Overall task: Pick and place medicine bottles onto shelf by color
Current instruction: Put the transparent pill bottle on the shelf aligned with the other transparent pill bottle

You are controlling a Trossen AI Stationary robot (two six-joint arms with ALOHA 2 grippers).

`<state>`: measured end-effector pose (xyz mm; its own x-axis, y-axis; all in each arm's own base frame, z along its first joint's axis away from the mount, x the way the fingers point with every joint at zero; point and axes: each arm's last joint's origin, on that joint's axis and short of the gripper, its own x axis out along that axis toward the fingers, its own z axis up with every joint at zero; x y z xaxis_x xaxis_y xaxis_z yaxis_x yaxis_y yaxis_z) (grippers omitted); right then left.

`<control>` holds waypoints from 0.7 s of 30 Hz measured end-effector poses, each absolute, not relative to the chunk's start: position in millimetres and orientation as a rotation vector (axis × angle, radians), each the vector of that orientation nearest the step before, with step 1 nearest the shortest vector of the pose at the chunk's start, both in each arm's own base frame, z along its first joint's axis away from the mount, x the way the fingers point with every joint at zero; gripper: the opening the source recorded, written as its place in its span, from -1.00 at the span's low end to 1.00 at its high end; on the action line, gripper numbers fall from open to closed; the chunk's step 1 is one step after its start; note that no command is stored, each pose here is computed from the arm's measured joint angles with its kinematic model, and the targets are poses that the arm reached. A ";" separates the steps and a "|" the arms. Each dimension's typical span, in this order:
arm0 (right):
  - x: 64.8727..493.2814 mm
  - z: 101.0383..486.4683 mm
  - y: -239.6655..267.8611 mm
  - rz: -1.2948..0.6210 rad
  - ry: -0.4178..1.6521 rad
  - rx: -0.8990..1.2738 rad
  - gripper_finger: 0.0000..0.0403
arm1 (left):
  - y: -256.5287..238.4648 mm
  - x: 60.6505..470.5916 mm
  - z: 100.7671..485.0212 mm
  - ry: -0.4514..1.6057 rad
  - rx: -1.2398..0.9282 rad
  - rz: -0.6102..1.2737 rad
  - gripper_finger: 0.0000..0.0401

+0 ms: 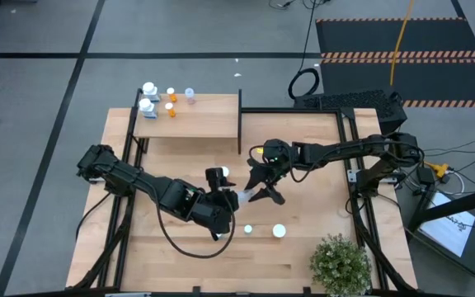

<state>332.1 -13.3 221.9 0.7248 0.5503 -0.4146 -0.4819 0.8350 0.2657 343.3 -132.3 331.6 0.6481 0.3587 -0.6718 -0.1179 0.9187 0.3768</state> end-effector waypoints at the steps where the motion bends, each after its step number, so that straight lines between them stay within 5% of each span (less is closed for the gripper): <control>1: 331.9 221.7 -13.9 0.573 0.504 0.146 -0.21 | -132.3 343.5 331.8 0.822 0.316 0.275 0.48; 21: 328.6 223.3 -21.8 0.706 0.482 0.207 -0.21 | -134.2 342.6 327.9 0.734 0.378 0.343 0.48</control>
